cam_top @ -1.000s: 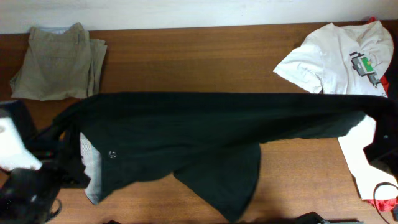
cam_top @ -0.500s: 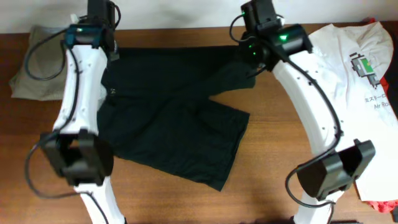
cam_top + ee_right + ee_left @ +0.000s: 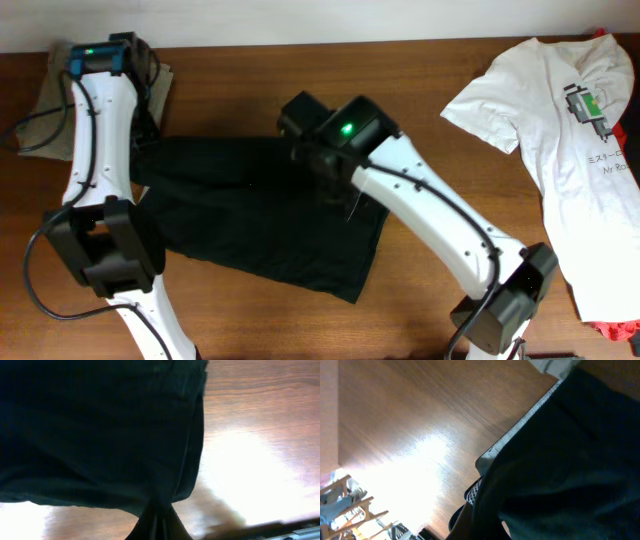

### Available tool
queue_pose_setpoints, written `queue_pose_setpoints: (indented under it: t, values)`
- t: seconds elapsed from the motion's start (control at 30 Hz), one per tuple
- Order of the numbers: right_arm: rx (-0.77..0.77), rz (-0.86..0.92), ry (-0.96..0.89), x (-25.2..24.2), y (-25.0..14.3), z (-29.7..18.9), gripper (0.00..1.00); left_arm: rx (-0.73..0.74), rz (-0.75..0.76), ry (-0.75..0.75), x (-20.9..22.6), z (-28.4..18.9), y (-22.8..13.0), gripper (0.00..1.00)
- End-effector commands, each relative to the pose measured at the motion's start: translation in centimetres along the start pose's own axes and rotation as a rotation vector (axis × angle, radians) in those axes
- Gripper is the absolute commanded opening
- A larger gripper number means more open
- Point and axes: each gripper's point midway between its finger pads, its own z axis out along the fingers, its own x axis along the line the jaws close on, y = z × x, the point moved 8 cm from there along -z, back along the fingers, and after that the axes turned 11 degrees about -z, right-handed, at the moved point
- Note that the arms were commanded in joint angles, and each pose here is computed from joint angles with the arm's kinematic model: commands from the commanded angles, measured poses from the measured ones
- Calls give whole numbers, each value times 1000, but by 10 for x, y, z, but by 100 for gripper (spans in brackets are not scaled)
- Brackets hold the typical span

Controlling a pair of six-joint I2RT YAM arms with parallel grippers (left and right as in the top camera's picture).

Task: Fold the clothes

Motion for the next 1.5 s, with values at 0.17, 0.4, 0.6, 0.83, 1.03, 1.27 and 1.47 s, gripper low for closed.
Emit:
queue_pose_setpoints:
  t: [0.17, 0.4, 0.6, 0.83, 1.03, 1.27, 1.47]
  values:
    - [137, -17, -156, 5, -42, 57, 4, 232, -62, 7, 36, 46, -15, 1]
    - [270, -97, -93, 32, -85, 99, 4, 295, -67, 43, 38, 81, -26, 6]
    - [217, -155, -130, 33, -85, 102, 99, 308, -95, 60, 54, 87, -21, 67]
    - [110, -257, 391, -24, 16, 113, 50, 222, 14, -347, 35, 21, 0, 38]
    - [161, -95, 407, -17, -2, 175, 4, 235, 168, -424, -33, 70, -31, 1]
    - [234, 49, 464, -15, -38, 221, 4, 217, 79, -364, -43, 142, -54, 1]
    - [296, 211, 229, -89, -35, 235, 4, 330, -18, -301, -35, 150, -75, 1]
